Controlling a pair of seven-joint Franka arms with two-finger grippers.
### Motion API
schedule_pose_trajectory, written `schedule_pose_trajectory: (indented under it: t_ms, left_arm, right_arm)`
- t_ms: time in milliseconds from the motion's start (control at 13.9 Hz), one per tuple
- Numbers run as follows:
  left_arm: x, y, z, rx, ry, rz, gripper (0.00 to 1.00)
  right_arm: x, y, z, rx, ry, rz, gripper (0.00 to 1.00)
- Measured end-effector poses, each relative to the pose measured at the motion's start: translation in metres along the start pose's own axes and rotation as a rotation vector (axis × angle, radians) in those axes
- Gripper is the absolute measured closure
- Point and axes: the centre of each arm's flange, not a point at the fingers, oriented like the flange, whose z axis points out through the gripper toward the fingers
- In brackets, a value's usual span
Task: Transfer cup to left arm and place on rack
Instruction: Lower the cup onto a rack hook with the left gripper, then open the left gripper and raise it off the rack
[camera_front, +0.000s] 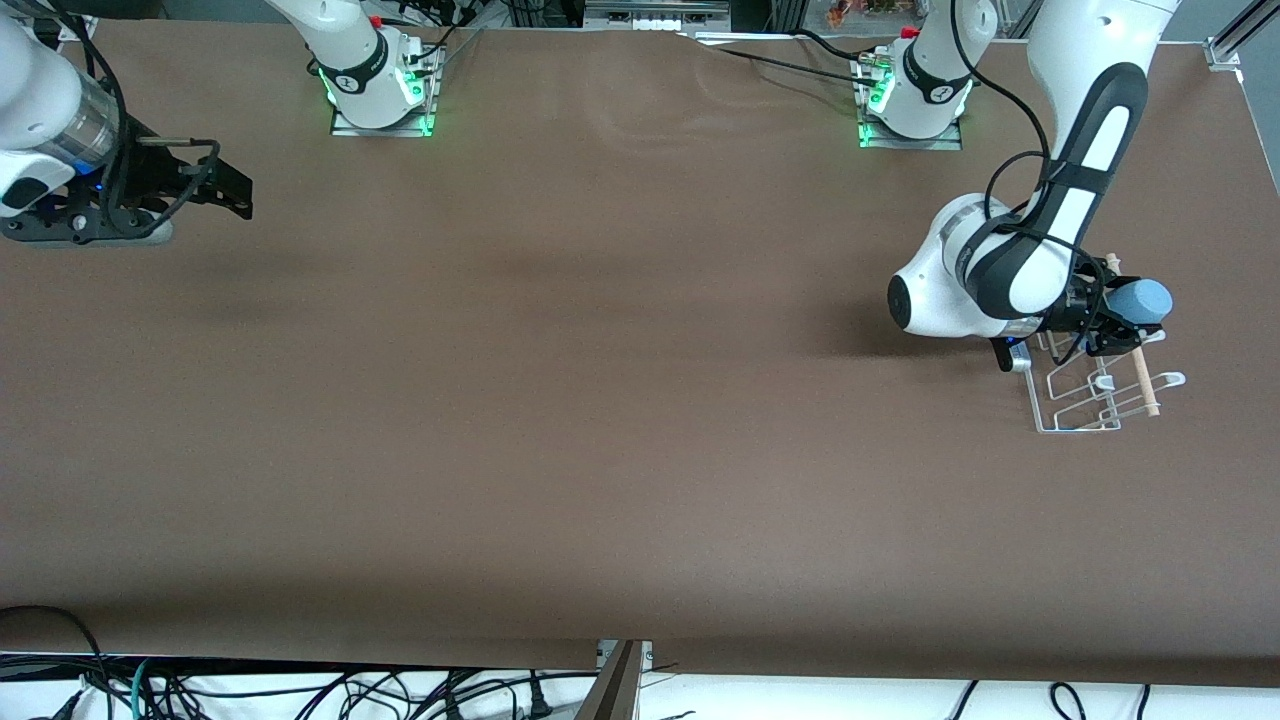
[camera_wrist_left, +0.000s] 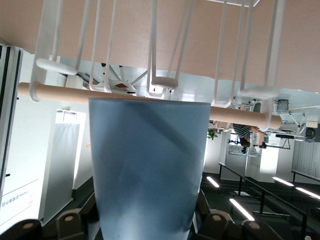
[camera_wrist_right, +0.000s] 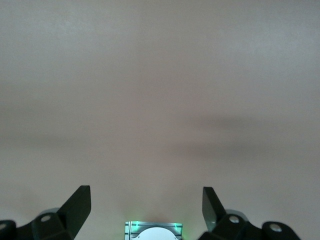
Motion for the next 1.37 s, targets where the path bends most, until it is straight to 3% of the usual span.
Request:
schedule_pose_trajectory:
  t_ms: [144,433,1226,1370]
  left_arm:
    - [0.008,0.003,0.002,0.020,-0.015,-0.005,0.27]
    - [0.025,0.012,0.006,0.021,-0.018,-0.019,0.27]
    - [0.051,0.027,0.009,0.050,-0.014,-0.032,0.27]
    - [0.051,0.027,0.008,0.051,-0.013,-0.035,0.13]
  right_arm:
    - [0.000,0.002,0.000,0.008,-0.004,-0.015,0.01]
    - [0.000,0.008,-0.013,0.082,0.023,-0.007,0.01]
    - [0.003,0.001,-0.010,0.085,0.013,-0.027,0.01]
    - [0.003,-0.001,-0.014,0.084,0.021,-0.032,0.01]
